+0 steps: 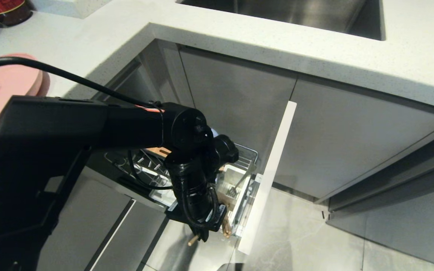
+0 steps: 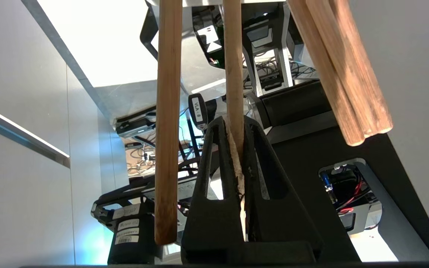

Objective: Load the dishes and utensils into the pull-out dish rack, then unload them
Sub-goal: Pick up the chopsticks and place it in the cupboard

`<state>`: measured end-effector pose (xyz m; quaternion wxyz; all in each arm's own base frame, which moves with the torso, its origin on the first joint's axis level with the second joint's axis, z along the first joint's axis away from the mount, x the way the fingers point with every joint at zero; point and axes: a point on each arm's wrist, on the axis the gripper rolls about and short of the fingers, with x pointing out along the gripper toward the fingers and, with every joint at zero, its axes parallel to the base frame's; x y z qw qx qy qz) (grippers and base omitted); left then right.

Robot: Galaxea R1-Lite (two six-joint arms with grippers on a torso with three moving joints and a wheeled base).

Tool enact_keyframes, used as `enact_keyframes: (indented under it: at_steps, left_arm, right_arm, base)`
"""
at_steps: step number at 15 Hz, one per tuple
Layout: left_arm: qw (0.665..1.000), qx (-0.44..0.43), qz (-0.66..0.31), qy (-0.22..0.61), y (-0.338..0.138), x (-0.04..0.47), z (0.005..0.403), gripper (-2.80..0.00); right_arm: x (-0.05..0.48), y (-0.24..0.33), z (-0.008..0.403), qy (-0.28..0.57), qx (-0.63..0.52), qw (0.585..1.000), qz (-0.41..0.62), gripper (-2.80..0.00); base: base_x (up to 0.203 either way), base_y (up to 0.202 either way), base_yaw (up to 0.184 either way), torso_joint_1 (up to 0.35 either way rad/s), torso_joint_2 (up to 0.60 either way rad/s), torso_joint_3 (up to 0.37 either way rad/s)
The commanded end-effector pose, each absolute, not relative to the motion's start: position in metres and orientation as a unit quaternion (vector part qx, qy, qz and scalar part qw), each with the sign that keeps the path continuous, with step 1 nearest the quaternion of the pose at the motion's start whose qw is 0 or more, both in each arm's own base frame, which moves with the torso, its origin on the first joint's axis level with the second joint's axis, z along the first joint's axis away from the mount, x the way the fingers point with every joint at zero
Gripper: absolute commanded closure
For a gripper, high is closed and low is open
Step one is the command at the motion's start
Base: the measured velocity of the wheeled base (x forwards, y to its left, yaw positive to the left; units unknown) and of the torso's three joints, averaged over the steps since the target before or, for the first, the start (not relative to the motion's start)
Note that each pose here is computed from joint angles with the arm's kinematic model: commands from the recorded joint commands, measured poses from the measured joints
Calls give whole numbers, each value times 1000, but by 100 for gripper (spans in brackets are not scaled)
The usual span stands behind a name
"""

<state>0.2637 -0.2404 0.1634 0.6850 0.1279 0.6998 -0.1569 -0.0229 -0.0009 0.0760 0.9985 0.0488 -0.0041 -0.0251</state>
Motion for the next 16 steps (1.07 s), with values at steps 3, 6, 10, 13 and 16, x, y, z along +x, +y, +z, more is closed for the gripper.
enact_keyframes:
  at_steps: [3, 6, 10, 13, 16]
  left_arm:
    - [683, 128, -155, 702, -241, 264, 162, -280]
    - [688, 124, -157, 697, -240, 264, 167, -280]
    - [699, 118, -164, 686, -236, 258, 181, -280]
    - [716, 108, -176, 667, -228, 248, 203, -280]
    - [733, 99, -191, 645, -220, 233, 226, -280]
  right_arm:
    - [-23, -1, 76, -7, 49, 998, -25, 0]
    - [-23, -1, 76, -7, 49, 998, -25, 0]
    - [-23, -1, 76, -6, 49, 998, -25, 0]
    - [-23, -1, 76, -7, 49, 998, -25, 0]
    - [-23, -1, 76, -7, 49, 998, -25, 0]
  base:
    - [0, 0, 0, 0, 0, 0]
    - [0, 0, 0, 0, 0, 0]
    - [0, 0, 0, 0, 0, 0]
    - [0, 0, 0, 0, 0, 0]
    - [0, 0, 0, 0, 0, 0]
